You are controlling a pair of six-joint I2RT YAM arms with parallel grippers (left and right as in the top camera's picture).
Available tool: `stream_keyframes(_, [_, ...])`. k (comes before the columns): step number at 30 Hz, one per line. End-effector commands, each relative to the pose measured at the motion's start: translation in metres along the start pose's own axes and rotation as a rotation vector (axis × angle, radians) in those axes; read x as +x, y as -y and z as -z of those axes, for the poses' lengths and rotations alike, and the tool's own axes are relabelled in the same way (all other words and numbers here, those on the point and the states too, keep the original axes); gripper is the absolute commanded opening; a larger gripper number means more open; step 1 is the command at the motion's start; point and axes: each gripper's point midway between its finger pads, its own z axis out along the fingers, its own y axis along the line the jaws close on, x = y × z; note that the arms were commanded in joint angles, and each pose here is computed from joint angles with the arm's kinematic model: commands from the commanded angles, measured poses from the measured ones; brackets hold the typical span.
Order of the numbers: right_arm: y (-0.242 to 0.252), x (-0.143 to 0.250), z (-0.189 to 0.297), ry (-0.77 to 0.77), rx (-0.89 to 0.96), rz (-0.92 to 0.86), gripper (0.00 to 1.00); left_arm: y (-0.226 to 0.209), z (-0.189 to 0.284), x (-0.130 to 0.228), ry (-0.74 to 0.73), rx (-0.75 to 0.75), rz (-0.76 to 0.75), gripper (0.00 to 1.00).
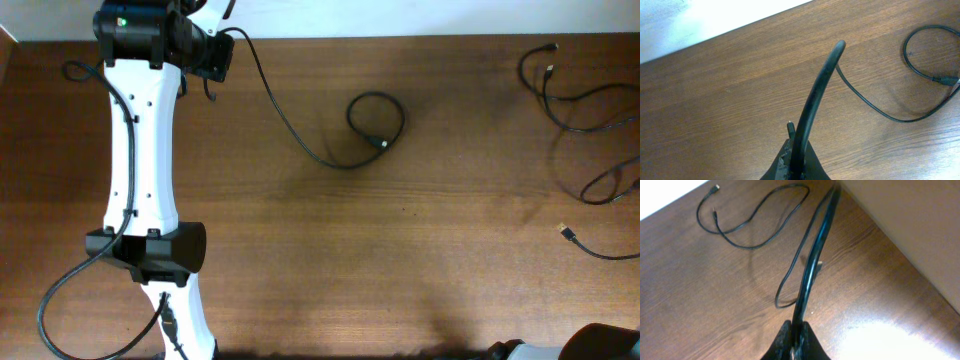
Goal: Untangle cables
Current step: 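Lower the cable at the right edge and open the right gripper, then move the right gripper back toward the last cable loop mid-table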
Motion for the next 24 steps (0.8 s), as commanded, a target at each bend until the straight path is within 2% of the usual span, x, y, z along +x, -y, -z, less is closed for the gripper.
stream_keyframes(1, [-0.001,-0.003,0.002,0.026,-0.008,-0.005,0.04,0.001,-0.002,-0.001,-0.003,-0.004,-0.005,0.00])
stream_keyframes(12, [0.001,-0.026,-0.011,0.097,-0.005,0.001,0.04,0.001,-0.002,0.001,-0.011,-0.002,-0.005,0.00])
stream_keyframes(24, [-0.002,-0.032,-0.049,0.078,-0.013,0.018,0.04,0.001,-0.002,0.001,-0.011,-0.001,-0.004,0.00])
